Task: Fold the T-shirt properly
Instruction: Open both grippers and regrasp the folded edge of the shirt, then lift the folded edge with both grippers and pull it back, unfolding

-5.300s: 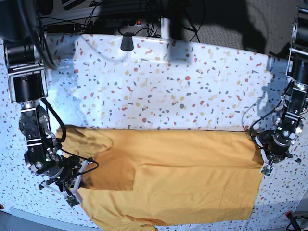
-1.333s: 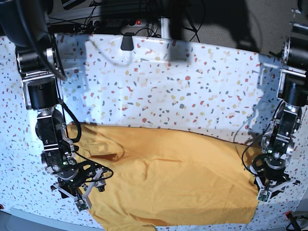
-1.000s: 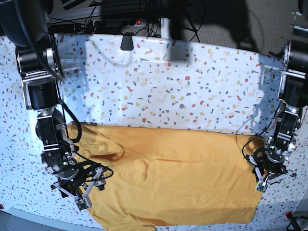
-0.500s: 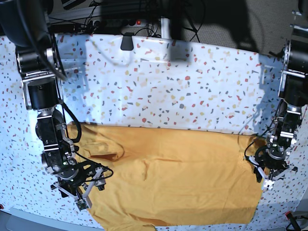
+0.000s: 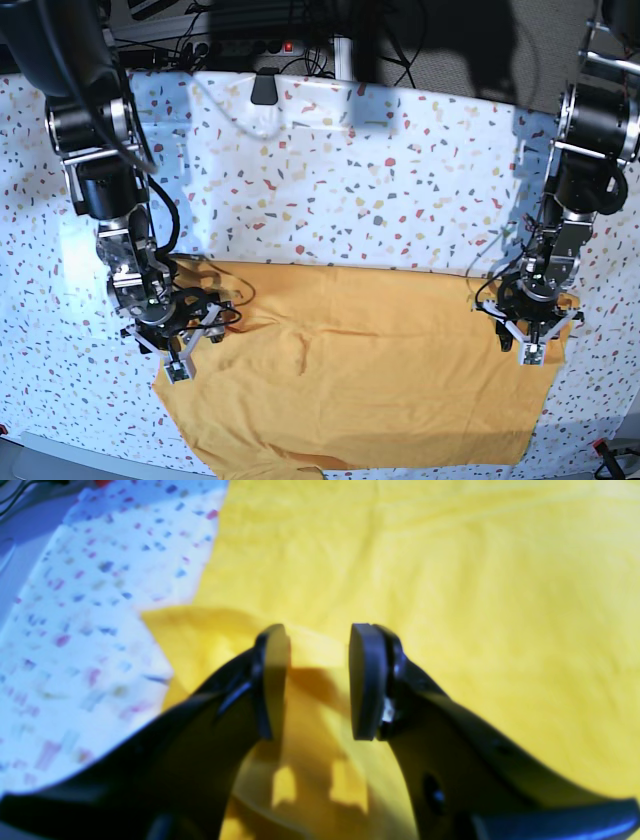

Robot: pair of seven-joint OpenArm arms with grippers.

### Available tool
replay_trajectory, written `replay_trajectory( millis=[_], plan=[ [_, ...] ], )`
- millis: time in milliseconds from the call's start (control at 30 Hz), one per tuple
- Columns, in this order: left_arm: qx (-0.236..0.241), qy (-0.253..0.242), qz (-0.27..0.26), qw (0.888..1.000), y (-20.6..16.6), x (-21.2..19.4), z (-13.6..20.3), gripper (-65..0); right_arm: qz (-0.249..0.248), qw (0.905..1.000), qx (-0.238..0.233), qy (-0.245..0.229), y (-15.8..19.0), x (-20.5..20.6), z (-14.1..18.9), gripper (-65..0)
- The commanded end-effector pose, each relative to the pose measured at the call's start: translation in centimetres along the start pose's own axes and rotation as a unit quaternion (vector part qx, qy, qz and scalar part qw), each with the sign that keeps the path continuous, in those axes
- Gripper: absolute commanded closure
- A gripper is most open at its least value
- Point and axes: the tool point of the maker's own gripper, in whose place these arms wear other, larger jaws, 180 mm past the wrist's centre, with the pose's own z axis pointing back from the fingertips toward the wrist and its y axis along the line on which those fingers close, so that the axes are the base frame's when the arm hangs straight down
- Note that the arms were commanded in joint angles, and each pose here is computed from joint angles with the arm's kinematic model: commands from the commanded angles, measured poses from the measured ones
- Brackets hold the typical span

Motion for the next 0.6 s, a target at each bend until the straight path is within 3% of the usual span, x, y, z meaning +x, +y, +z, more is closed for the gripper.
replay_trajectory(
  millis=[0,233,400,567],
  plan=[
    [0.013,-0.039,0.001,0.999,1.2,3.0,-0.6,-20.7,-0.002,0.9994,-0.011,-0.033,-0.9,2.8,0.0,-42.6],
    [0.010,-0.007,0.002,1.000,0.7,0.0,0.0,-20.7,-0.007,0.9998,0.004,0.018,1.1,-2.8,0.0,-42.6],
    [0.004,0.021,0.000,1.000,-0.1,-3.7,1.4,-20.7,0.020,0.9974,0.010,0.069,2.3,-7.9,0.8,-42.6],
    [-0.008,0.025,-0.001,1.000,-1.1,-5.3,2.5,-20.7,0.022,0.9966,0.018,0.078,3.2,-9.7,1.4,-42.6]
  ],
)
